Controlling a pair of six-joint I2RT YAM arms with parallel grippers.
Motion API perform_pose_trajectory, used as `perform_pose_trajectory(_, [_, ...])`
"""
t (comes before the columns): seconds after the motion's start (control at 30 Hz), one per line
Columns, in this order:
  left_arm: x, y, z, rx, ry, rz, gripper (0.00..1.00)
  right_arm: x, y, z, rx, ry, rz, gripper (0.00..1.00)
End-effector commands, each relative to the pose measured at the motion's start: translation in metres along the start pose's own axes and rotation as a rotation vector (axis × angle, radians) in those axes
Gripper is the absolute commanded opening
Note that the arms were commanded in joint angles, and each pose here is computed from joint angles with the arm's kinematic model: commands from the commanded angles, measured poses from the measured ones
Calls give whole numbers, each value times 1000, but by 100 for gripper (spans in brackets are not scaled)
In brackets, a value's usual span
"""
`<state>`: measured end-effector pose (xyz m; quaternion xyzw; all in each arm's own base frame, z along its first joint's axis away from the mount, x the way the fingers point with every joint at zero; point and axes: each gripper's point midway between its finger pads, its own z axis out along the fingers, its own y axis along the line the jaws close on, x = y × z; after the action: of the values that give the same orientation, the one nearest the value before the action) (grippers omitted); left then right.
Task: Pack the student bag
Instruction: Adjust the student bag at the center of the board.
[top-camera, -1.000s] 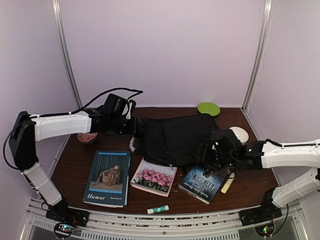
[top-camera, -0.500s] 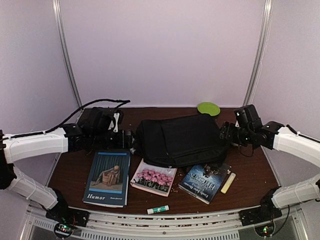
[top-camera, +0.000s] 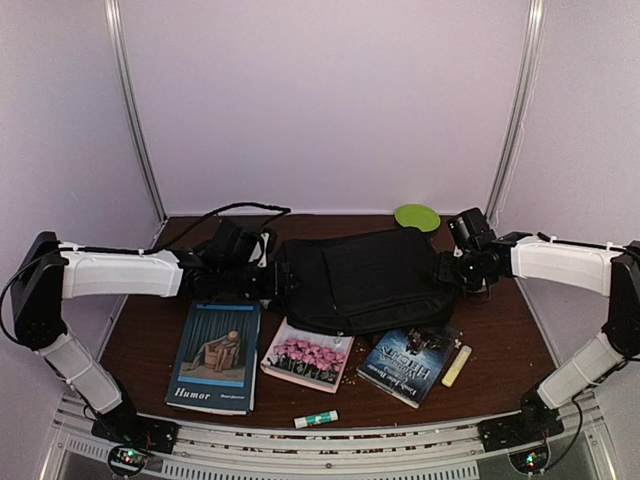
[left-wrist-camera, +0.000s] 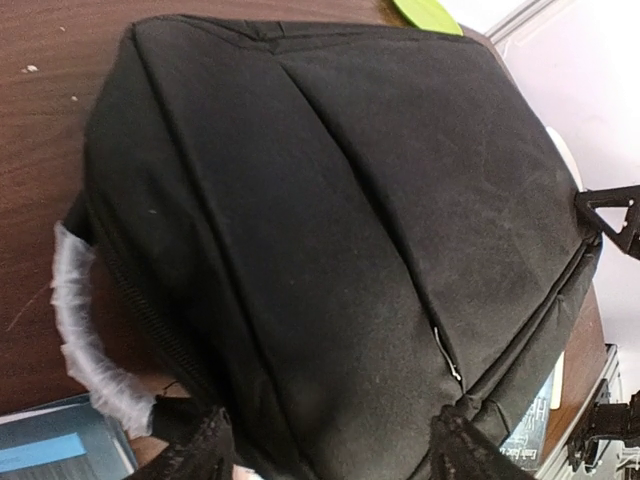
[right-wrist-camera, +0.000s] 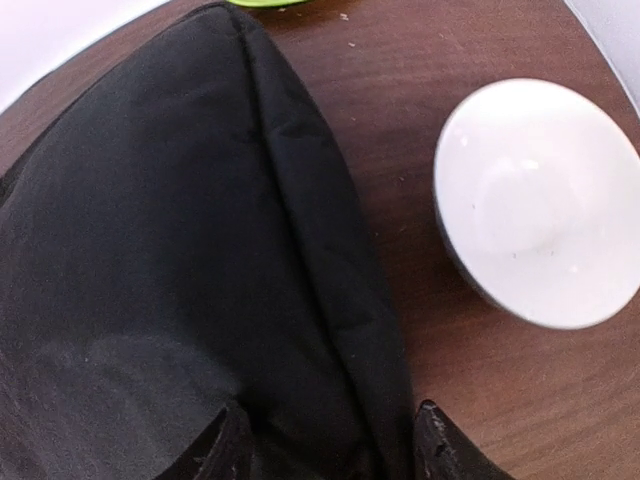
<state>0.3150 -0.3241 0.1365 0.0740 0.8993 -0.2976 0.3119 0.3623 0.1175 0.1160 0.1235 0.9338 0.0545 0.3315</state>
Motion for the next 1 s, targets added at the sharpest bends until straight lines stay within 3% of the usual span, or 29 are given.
perform_pose_trajectory(0.0, [-17,-18,12,93,-33,-14,65,8,5,-2,-48,31,-5,44])
perform_pose_trajectory(0.2, [-28,-15,27,98,-27,0,44,6,22,-29,-119,-2,-7,2])
perform_pose_trajectory(0.5, [-74,-18,35,104,-79,48,11,9,39,-90,-237,-96,-4,0])
perform_pose_trajectory(0.7, [-94,-28,40,97,-88,119,7,46,27,-91,-236,-91,13,0])
perform_pose_trajectory(0.77, [-91,-24,41,87,-82,126,10,62,20,-83,-232,-65,18,0])
perform_pose_trajectory(0.8, [-87,-22,41,83,-77,128,19,68,17,-81,-227,-55,13,3])
perform_pose_trajectory(0.87, [-81,-18,36,79,-77,130,49,71,13,-83,-216,-62,-10,26])
perform_pose_trajectory(0.93, [-80,-18,24,81,-91,137,67,66,12,-92,-223,-93,-28,50])
perform_pose_trajectory(0.97, [-80,-18,17,76,-99,142,72,61,11,-98,-226,-113,-38,57])
